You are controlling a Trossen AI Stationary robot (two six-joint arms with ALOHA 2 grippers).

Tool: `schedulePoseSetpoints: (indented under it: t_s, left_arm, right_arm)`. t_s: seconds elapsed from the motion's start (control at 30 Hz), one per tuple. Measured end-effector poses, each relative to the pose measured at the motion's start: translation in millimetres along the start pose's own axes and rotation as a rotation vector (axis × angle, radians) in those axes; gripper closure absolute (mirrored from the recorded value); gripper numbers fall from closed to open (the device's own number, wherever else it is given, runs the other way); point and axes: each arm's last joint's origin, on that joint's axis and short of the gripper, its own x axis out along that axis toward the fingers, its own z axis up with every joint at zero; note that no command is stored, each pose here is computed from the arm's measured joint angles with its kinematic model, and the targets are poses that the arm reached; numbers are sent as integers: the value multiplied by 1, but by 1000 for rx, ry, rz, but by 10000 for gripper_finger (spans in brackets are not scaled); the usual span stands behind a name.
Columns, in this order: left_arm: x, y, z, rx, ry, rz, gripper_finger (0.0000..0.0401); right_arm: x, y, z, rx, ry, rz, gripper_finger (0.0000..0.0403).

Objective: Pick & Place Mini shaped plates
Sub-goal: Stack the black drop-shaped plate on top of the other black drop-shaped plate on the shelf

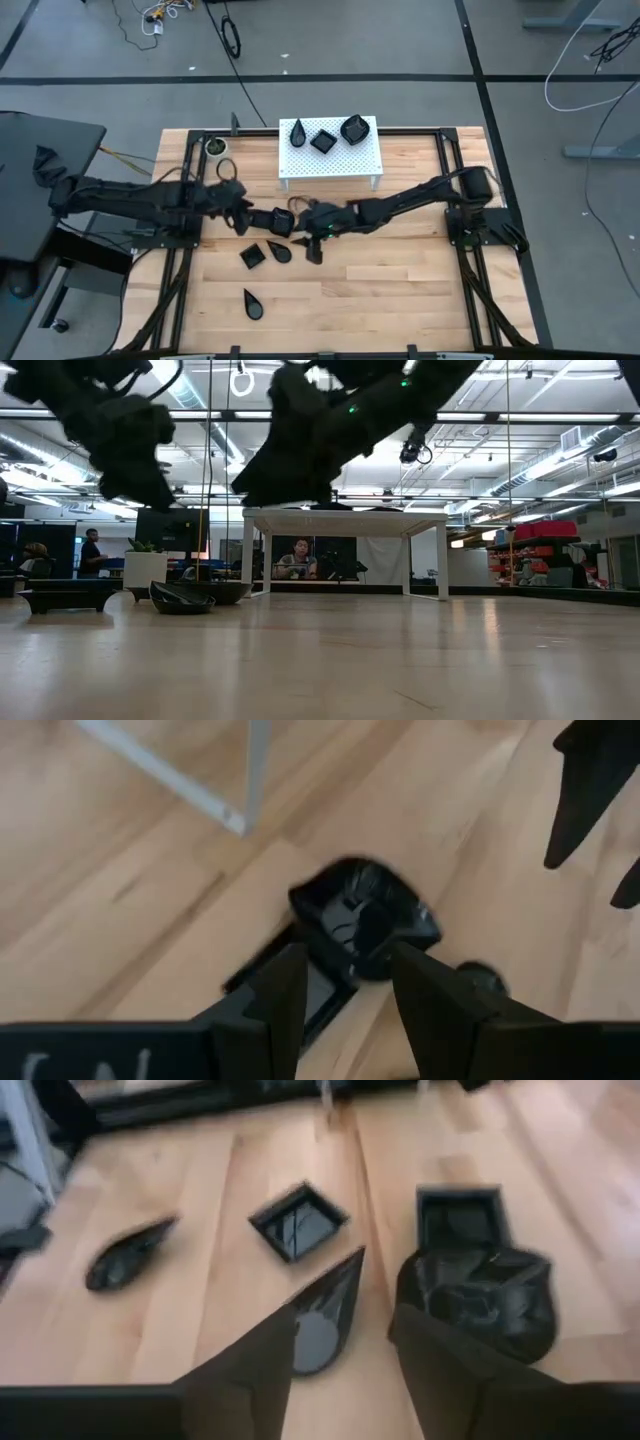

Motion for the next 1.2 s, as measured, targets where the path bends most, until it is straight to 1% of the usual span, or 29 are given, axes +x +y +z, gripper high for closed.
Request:
schedulePoseSetpoints:
  t_s: [0.07, 0.13, 0.23, 0.3, 0.33, 0.4, 0.5, 0.63, 0.73, 0.83, 1.07, 1.13, 1.2]
  left_arm:
    - [3, 2, -15, -13, 0, 5, 247]
    - [6, 5, -27, -18, -1, 15, 247]
    - [11, 7, -41, -21, -7, 26, 247]
    - [13, 7, -46, -16, -24, 16, 247]
    - [15, 7, -49, -14, -31, 6, 247]
    - [17, 5, -51, -14, -46, -21, 247]
    - [17, 1, -51, -15, -71, -55, 247]
    - [16, -3, -51, -9, -100, -84, 247]
    - [15, -5, -51, -4, -106, -97, 247]
    - [14, -7, -51, -5, -123, -110, 248]
    - [13, -7, -50, -6, -146, -93, 247]
    - [13, -7, -50, -6, -147, -91, 247]
    - [13, -7, -50, -6, -148, -91, 248]
  right_arm:
    - [15, 2, -5, 5, 18, -16, 216]
    - [28, 2, -14, 34, 40, -63, 211]
    - [41, -2, -27, 97, 49, -138, 210]
    - [50, -5, -34, 130, 46, -146, 212]
    - [53, -7, -38, 142, 58, -146, 214]
    - [62, -8, -45, 150, 48, -102, 219]
    - [73, -2, -53, 140, 23, -34, 228]
    - [82, 4, -65, 123, 9, -56, 242]
    - [85, 9, -69, 88, -10, -93, 258]
    - [84, 13, -70, 43, -18, -131, 285]
    - [84, 15, -70, 35, -20, -130, 388]
    - [81, 18, -67, 36, -23, -126, 395]
    - [73, 22, -59, 72, -39, -126, 390]
